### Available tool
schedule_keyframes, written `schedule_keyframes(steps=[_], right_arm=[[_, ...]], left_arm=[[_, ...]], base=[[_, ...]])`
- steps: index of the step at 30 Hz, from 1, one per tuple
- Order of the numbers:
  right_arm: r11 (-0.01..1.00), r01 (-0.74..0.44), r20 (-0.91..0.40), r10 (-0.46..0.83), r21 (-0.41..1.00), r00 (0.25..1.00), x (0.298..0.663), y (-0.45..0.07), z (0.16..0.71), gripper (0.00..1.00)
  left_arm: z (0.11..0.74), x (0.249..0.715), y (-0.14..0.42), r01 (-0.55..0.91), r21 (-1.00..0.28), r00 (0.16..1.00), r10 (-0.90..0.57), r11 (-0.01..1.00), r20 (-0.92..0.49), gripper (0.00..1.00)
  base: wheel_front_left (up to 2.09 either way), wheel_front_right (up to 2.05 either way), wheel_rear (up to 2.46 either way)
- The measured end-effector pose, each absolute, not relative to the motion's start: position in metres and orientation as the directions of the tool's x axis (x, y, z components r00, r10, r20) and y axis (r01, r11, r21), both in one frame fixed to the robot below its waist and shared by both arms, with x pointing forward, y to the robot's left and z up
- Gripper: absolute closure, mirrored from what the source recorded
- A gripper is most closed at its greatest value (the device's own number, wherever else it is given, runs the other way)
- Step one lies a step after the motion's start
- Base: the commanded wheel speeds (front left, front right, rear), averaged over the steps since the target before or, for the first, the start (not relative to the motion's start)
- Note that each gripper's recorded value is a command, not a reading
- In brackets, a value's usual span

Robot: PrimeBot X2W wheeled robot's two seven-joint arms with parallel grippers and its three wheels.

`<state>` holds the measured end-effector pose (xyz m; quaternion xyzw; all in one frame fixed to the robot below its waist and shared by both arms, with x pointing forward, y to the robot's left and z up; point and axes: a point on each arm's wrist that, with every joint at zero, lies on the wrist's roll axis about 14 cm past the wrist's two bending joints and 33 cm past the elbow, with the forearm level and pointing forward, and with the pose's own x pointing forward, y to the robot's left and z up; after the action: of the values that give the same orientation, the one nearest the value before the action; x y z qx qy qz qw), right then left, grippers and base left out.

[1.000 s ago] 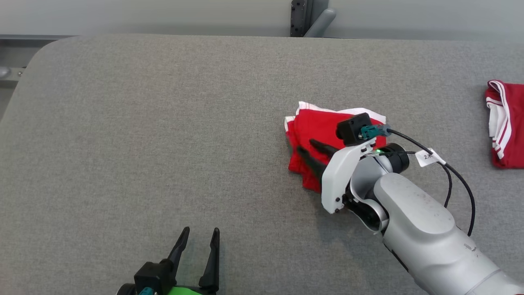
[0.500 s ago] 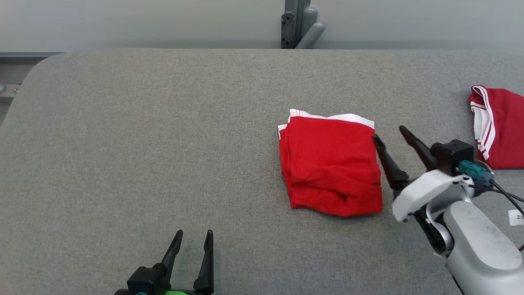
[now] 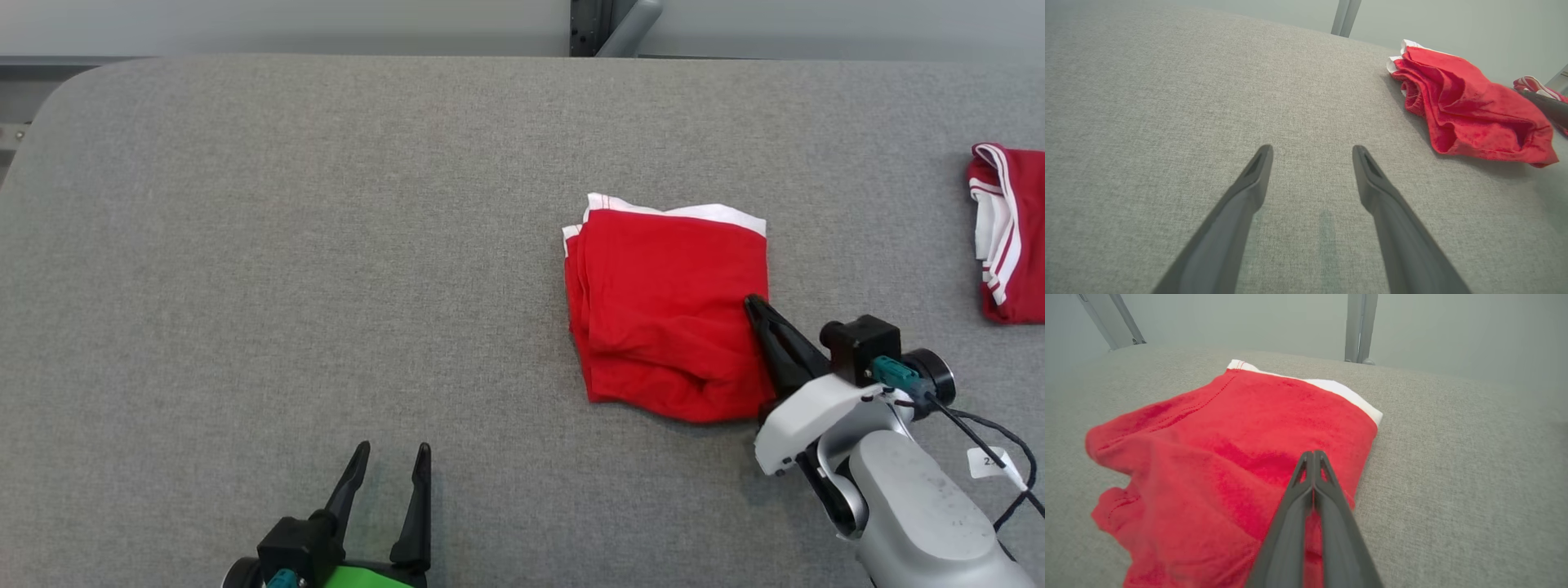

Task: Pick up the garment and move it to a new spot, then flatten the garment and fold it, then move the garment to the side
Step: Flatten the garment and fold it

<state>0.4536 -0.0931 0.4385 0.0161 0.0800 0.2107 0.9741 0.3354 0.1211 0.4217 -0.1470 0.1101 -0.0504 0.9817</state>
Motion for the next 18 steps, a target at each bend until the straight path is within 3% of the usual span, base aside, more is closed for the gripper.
schedule_keyframes(steps=[5, 18], right_arm=[[0.872, -0.488, -0.121, 0.489, 0.038, 0.864, 0.451, -0.066, 0.445, 1.00], [0.729, -0.678, -0.189, 0.681, 0.092, 0.707, 0.397, 0.006, 0.419, 1.00]], left_arm=[[0.419, 0.336, 0.124, 0.057, -0.295, 0.970, -0.123, 0.954, -0.211, 0.00], [0.418, 0.332, 0.126, 0.042, -0.303, 0.970, -0.111, 0.952, -0.216, 0.00]], base=[[0.00, 0.00, 0.00], [0.00, 0.00, 0.00]])
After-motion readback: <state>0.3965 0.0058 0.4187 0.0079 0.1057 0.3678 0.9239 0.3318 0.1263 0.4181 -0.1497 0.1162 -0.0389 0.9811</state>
